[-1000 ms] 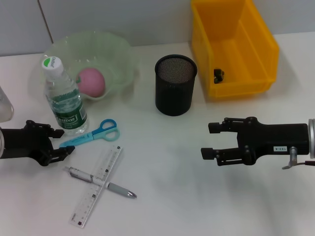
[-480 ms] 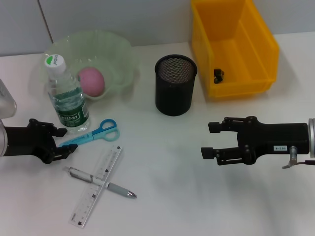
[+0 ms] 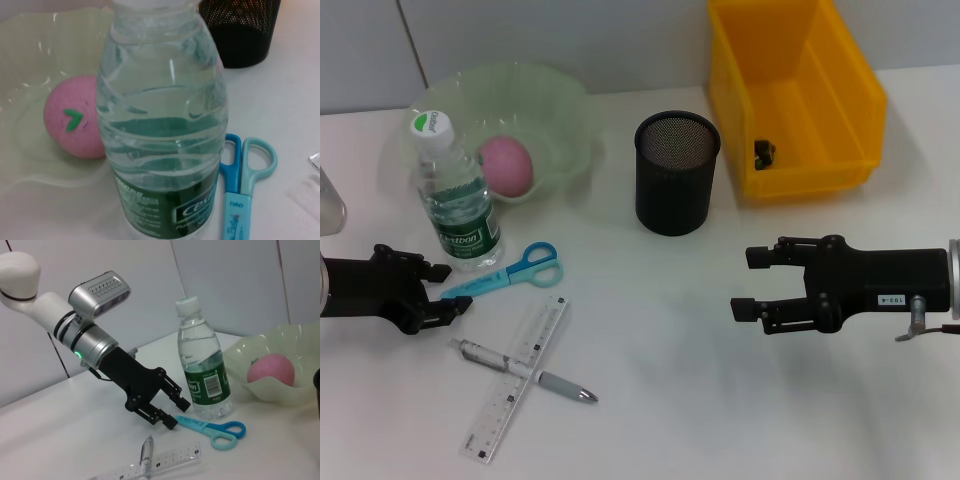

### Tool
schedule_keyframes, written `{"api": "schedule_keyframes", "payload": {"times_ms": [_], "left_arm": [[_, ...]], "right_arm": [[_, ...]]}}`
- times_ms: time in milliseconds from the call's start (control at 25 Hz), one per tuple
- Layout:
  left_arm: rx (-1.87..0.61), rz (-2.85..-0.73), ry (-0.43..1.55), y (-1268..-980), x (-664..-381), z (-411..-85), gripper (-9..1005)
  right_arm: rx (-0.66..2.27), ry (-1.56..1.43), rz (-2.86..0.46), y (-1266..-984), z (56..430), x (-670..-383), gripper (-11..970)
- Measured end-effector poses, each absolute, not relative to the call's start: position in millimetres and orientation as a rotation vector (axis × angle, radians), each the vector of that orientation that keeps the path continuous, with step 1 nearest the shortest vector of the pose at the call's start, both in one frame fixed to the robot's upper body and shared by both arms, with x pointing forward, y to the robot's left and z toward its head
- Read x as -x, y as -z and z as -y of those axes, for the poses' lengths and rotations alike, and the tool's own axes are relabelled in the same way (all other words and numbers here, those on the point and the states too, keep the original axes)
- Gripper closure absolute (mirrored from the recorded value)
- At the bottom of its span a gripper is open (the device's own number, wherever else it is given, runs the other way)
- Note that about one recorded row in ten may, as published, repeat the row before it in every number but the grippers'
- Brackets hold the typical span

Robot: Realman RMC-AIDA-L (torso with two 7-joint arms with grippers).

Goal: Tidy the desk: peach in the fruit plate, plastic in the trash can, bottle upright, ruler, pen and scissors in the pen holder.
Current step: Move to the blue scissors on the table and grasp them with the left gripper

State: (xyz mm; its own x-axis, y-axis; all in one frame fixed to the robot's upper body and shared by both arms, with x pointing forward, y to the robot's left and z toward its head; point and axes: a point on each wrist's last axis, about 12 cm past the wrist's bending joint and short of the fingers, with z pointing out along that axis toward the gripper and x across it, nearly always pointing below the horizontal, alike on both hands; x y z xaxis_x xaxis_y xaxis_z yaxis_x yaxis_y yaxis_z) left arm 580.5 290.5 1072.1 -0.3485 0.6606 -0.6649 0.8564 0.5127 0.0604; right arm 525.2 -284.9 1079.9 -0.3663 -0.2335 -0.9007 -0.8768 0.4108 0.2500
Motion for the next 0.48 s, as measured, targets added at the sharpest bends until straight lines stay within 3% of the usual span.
{"api": "schedule_keyframes", "payload": {"times_ms": [480], "left_arm": [[-1.234,-2.12,0.399,-1071.4,-582.0,-288.7,524]], "right_arm": [[0.954,-0.971,-1.835,-1079.8,285.0,-525.4,144]]}}
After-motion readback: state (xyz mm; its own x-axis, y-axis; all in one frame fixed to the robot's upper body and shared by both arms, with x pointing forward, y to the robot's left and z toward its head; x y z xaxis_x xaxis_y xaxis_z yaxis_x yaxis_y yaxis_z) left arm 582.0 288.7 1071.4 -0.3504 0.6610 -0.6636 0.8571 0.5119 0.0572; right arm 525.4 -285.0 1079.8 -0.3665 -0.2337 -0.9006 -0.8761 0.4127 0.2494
